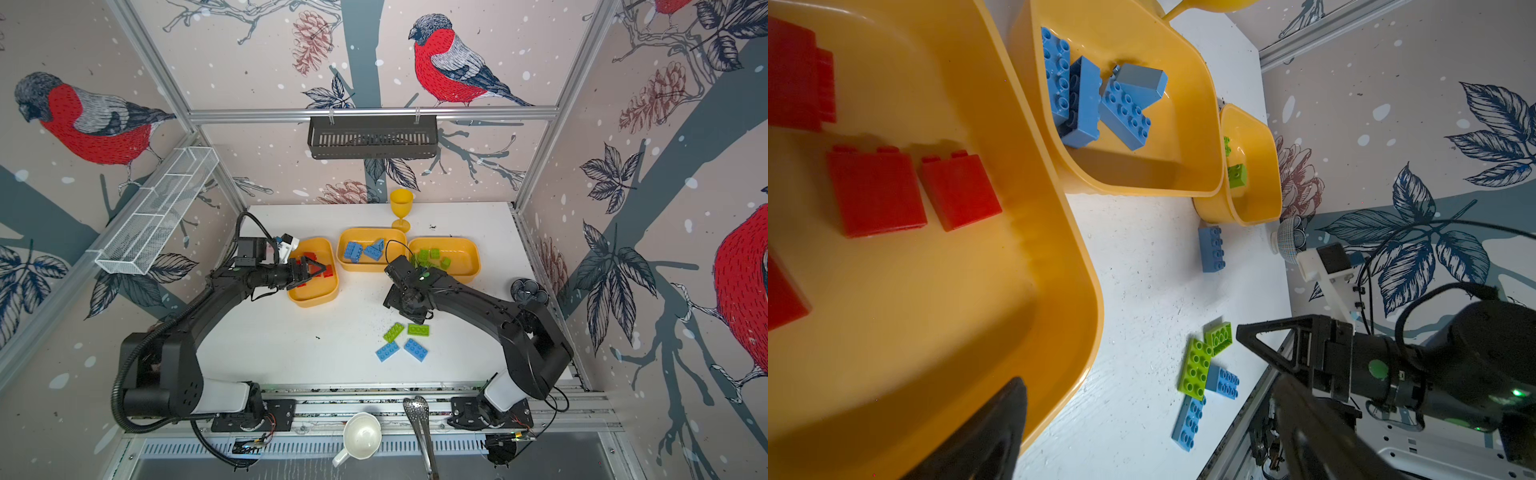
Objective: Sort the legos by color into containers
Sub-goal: 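Move the right gripper back to the pile and grasp a lime-green brick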
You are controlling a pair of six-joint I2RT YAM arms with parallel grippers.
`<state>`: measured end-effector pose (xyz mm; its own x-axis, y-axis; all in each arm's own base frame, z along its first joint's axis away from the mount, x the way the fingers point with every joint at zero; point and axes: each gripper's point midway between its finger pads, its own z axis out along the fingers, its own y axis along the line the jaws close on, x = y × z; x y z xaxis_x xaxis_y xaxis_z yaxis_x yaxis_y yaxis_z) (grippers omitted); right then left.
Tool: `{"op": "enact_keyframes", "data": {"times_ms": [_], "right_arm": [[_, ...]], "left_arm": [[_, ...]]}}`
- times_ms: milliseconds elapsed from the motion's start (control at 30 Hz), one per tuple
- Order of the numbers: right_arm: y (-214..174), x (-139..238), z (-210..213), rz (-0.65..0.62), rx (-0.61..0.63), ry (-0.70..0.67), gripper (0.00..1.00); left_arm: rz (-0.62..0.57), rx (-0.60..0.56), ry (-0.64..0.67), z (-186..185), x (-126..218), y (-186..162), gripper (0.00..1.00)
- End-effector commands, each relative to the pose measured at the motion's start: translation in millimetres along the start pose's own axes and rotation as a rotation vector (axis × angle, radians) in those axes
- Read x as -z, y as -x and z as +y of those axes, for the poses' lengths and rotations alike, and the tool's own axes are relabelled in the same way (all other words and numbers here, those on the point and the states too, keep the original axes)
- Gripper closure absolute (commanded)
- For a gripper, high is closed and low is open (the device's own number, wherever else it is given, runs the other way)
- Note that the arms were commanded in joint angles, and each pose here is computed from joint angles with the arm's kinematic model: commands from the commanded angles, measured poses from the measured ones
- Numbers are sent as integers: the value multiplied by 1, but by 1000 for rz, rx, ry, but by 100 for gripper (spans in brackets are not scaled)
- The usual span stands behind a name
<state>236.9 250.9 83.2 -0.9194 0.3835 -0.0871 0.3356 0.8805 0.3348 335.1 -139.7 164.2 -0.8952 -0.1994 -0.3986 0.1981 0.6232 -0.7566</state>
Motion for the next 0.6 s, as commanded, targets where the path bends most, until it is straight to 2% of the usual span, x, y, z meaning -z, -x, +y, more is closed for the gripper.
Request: {"op": "enact_keyframes", "data": {"times_ms": [0,300,567], "right_arm": [[-12,-9,0,20,-46,-18,24],[-44,-36,-5,95,-26,-56,27],[-46,-48,9,101,-7,-50,31]], "left_arm": [[10,-35,-4,-1,-1,-1,8],[30,-34,26,7,-1,-9,8],[50,-49,50,10,3,-20,8]]}}
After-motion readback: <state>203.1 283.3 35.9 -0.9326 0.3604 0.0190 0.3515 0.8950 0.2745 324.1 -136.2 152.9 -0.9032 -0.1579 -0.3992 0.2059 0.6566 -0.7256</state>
